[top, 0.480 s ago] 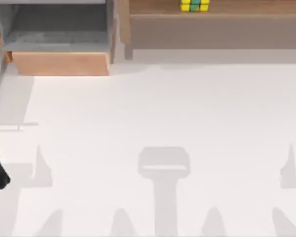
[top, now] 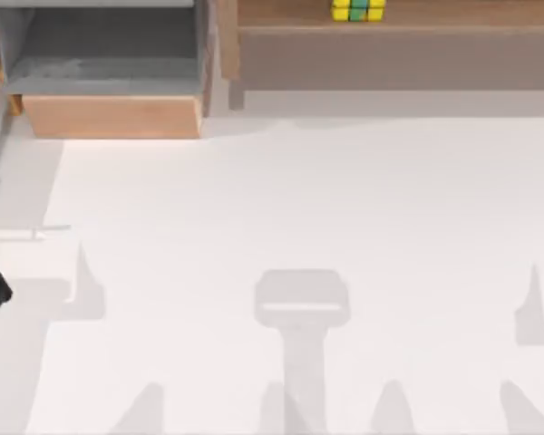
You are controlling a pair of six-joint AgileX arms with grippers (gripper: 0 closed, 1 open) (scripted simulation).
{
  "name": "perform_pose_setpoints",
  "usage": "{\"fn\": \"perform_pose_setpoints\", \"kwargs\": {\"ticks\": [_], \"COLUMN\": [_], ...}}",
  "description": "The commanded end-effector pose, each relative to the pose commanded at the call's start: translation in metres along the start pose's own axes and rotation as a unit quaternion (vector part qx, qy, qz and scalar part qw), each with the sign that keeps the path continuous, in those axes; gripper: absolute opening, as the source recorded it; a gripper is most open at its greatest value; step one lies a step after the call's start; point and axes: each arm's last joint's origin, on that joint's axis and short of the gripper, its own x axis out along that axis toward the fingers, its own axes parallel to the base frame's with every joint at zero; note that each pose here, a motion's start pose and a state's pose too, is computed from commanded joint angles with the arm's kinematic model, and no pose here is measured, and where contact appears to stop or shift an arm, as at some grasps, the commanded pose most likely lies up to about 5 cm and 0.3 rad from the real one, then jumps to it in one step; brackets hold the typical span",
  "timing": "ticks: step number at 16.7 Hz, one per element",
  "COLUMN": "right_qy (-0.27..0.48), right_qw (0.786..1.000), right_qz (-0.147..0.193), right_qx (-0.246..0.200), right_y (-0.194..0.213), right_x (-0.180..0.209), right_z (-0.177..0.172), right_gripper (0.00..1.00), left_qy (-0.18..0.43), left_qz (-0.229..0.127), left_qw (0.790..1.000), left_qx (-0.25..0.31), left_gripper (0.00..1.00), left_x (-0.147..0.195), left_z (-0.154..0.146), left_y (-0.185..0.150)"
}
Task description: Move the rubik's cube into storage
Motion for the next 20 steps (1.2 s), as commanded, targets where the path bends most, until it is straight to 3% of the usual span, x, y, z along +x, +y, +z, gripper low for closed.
{"fn": "perform_pose_setpoints", "kwargs": {"ticks": [5, 11, 15, 20], "right_qy": [0.0, 0.0, 0.0, 0.0], "right_qw": [1.0, 1.0, 1.0, 1.0], "right_qz": [0.0, 0.0, 0.0, 0.0], "right_qx": [0.0, 0.0, 0.0, 0.0], "right_y": [0.0, 0.0, 0.0, 0.0], "right_x": [0.0, 0.0, 0.0, 0.0], "right_z": [0.0, 0.0, 0.0, 0.0], "right_gripper": [1.0, 1.0, 1.0, 1.0], "left_qy": [0.005, 0.009, 0.012, 0.013], "left_qz": [-0.005, -0.008, -0.01, -0.011], "left_qw": [1.0, 1.0, 1.0, 1.0], "left_qx": [0.0, 0.0, 0.002, 0.004], "left_gripper": [1.0, 1.0, 1.0, 1.0], "left_x": [0.043, 0.141, 0.206, 0.256], "left_z": [0.061, 0.106, 0.094, 0.04], "left_y": [-0.019, -0.086, -0.159, -0.259]}}
